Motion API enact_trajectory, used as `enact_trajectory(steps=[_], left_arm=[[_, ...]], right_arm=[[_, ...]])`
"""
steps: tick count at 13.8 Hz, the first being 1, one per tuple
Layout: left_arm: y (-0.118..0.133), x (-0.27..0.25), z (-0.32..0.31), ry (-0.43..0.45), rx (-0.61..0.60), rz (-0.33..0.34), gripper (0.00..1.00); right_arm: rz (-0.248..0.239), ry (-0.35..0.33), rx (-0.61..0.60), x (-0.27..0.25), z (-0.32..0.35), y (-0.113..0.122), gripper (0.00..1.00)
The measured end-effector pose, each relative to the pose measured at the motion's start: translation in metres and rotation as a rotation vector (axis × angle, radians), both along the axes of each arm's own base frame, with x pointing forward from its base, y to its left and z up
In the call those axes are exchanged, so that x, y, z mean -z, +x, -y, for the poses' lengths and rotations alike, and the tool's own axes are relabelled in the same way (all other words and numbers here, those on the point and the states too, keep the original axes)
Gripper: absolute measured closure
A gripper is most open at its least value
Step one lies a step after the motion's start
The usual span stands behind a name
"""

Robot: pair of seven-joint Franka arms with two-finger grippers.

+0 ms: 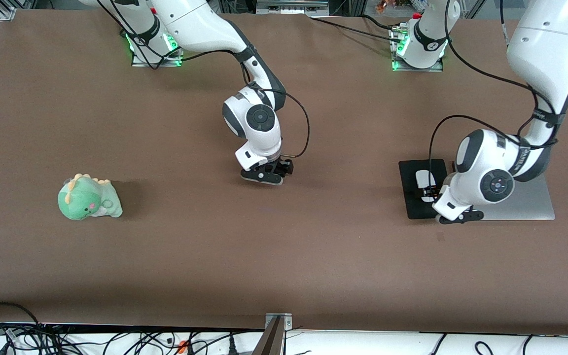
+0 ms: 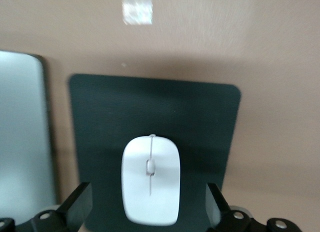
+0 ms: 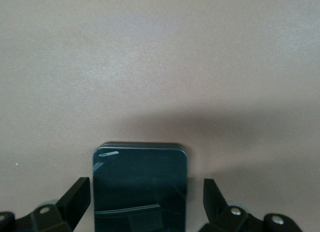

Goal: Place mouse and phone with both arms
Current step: 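Open the left gripper and lift it while the right gripper lifts the phone, then carry the black phone toward the green plush toy with the right gripper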

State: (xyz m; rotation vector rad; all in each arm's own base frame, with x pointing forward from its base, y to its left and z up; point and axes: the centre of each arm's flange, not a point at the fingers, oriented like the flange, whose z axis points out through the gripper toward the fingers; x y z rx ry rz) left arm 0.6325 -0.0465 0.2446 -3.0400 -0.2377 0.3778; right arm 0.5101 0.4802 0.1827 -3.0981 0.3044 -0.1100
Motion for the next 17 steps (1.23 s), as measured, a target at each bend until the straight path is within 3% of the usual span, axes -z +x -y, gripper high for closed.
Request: enact_trajectory(steps=[4, 8, 10, 12, 17], left_arm=[[0.023, -0.109, 0.019, 0.021, 0.016, 0.003, 0.00], [0.032, -0.178, 0.018, 0.019, 0.031, 0.025, 0.00], [0.032, -0.210, 0.011, 0.019, 0.057, 0.066, 0.00], [0.026, -0.239, 0.009, 0.027, 0.076, 0.101, 0.00], [0.011, -0.282, 0.006, 0.051, 0.071, 0.140, 0.00]], right_arm=[[0.006, 0.001, 0.001, 0.005, -0.004, 0.003, 0.00], [0.016, -0.008, -0.010, 0.017, -0.004, 0.003, 0.00], [0.021, -0.007, -0.012, 0.015, -0.005, 0.004, 0.06], [0.026, -0.005, -0.014, 0.009, -0.007, 0.005, 0.19], [0.013, -0.031, -0.023, -0.001, -0.001, 0.019, 0.20]])
